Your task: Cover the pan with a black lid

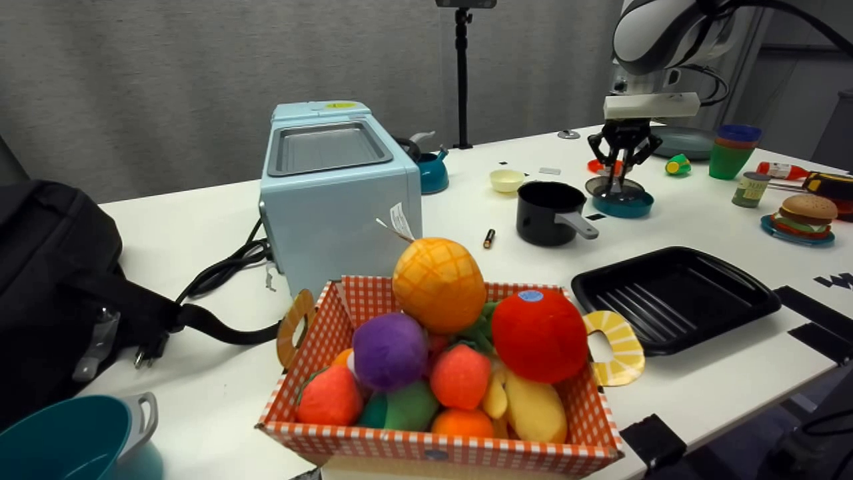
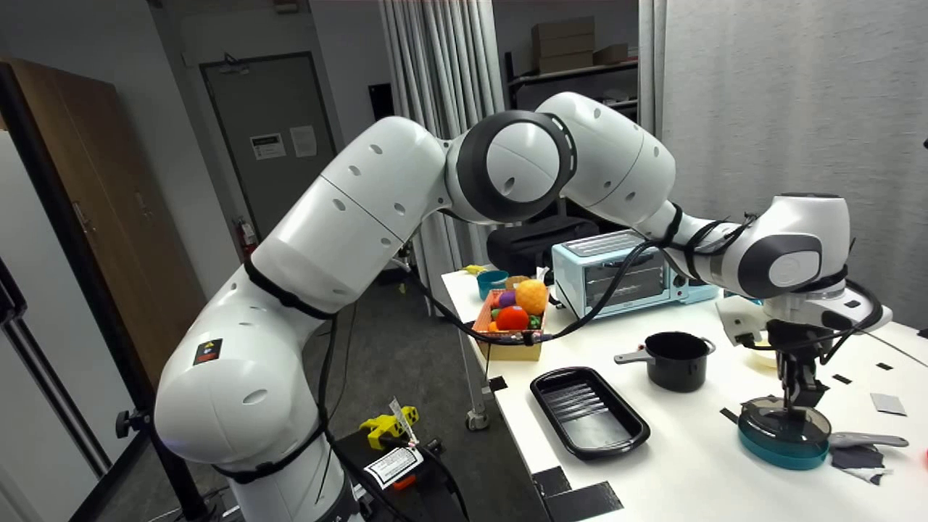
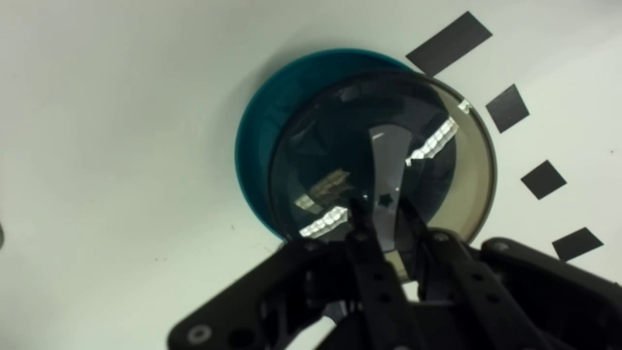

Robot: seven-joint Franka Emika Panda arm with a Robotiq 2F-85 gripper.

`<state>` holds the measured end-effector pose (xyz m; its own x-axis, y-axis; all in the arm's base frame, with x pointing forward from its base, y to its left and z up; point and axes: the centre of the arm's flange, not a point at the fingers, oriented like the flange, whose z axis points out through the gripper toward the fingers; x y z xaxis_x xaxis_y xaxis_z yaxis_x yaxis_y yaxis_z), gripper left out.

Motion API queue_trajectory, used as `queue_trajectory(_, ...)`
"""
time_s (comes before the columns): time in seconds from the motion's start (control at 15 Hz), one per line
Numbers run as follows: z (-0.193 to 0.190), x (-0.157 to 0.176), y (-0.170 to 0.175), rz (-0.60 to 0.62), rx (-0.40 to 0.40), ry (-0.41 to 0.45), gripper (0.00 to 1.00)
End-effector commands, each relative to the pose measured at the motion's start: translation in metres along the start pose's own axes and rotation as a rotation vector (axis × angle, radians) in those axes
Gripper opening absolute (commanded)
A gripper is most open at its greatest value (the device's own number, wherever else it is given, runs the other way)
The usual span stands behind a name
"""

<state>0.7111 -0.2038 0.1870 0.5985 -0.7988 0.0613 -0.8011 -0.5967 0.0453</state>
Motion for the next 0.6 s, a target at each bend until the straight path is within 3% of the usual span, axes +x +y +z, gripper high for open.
queue_trajectory(0.0,-0.002,-0.005,0.017,0.002,0.003,-0.006,0.04)
queue_trajectory(0.27,0.017,-0.009,0.021,-0.001,-0.034,-0.035,0.04)
queue_trajectory(0.4,0.017,-0.01,0.019,-0.003,-0.04,-0.04,0.44)
queue_trajectory(0.53,0.017,-0.01,0.019,-0.005,-0.04,-0.04,0.48)
